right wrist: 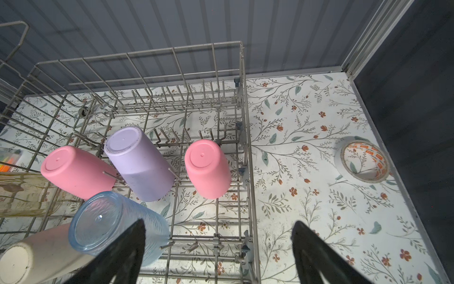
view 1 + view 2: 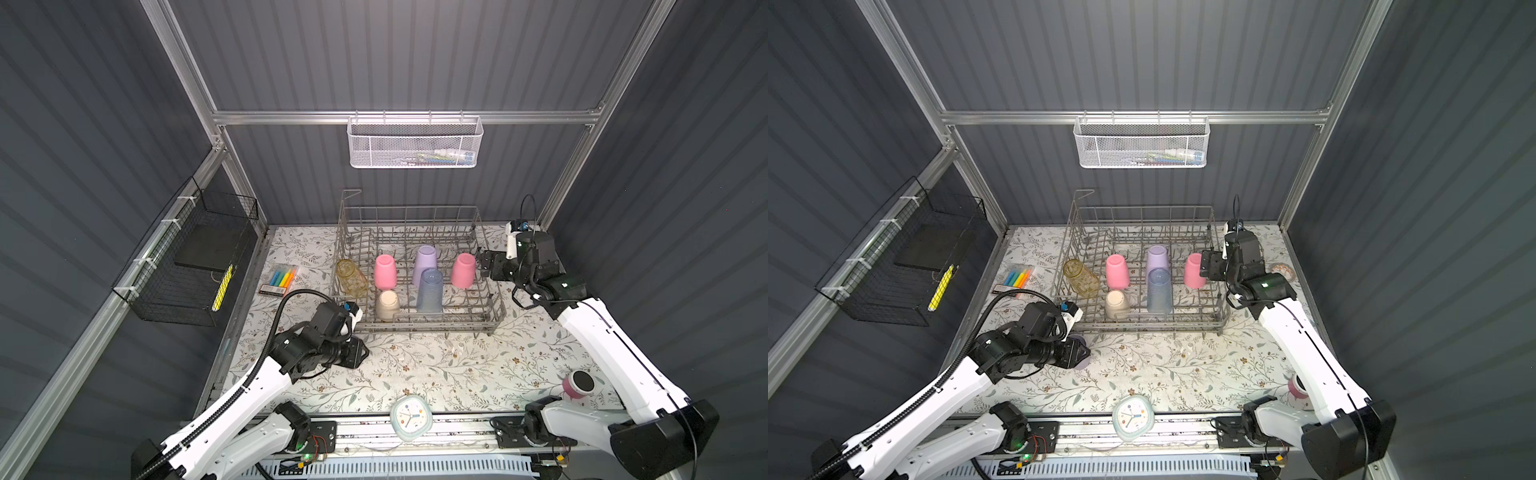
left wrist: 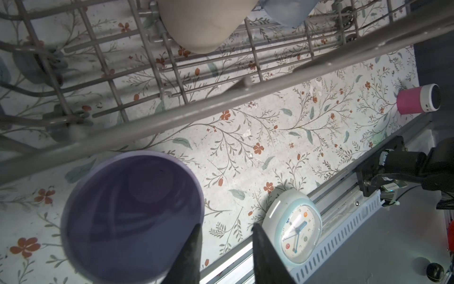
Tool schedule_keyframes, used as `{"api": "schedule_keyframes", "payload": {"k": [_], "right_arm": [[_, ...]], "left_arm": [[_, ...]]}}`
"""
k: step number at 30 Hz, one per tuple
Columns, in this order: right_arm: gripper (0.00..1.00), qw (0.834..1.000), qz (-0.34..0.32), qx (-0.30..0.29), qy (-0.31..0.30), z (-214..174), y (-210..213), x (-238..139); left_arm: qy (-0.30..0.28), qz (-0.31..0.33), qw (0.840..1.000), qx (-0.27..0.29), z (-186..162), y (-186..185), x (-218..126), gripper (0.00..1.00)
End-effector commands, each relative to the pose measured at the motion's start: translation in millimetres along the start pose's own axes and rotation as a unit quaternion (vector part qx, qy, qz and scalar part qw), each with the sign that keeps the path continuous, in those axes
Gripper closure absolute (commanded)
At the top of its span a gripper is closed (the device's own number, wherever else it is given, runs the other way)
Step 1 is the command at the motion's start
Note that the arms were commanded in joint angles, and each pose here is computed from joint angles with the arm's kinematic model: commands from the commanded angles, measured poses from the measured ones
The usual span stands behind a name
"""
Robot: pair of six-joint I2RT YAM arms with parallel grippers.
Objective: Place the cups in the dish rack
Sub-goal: 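Open the right gripper and lift away while the left gripper descends to the lilac cup, then close the left gripper on the lilac cup's rim and lift it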
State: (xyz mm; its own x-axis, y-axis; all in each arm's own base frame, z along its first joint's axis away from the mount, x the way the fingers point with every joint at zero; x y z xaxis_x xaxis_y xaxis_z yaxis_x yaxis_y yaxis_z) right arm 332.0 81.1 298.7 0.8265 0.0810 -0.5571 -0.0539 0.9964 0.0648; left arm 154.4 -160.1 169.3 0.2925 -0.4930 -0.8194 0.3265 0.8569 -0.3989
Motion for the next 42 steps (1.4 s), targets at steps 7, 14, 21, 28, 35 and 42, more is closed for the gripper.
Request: {"api": "schedule_keyframes", "payload": {"k": [7, 14, 21, 28, 35, 42], "right_arm": [[0.07, 1.0, 0.016, 0.01, 0.001, -8.2, 3.2, -4.4], [0.06, 1.0, 0.014, 0.01, -0.002, -11.2, 1.2, -7.4], [0.06, 1.0, 0.019, 0.012, 0.003, -14.1, 2.7, -4.9], [0.06, 1.0, 0.02, 0.012, 0.005, -14.4, 3.6, -2.5], [0.06, 1.0, 0.023, 0.01, 0.012, -16.6, 5.6, 3.8], [0.06, 0.999, 0.029, 0.012, 0.016, -16.6, 7.8, 6.4]], "left_arm": [[0.015, 0.047, 0.999, -0.022, -4.7, 12.7, 7.7, 0.63], [0.029, 0.065, 0.997, -0.017, -6.2, 15.2, 16.5, 0.61], [0.047, 0.107, 0.993, -0.002, -10.4, 18.3, 30.4, 0.63], [0.059, 0.133, 0.989, 0.012, -13.4, 19.3, 40.8, 0.76], [0.054, 0.133, 0.99, 0.013, -9.8, 17.8, 39.5, 0.91], [0.041, 0.119, 0.992, 0.011, 0.3, 6.3, 22.6, 1.0]]}}
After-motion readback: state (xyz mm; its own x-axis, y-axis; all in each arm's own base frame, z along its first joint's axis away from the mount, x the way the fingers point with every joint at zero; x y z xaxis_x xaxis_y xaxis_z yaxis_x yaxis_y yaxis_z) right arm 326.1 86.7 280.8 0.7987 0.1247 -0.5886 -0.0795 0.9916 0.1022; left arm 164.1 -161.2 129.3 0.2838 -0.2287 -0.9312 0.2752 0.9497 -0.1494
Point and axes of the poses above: each gripper's point midway between its finger pads, its own x axis out along the fingers, its own y axis along the line the jaws close on, z = x × y, the point moved 3 cm from there along -x, back along the fingers, and after that the axes turned 3 degrees about -x, right-handed, at the moved point
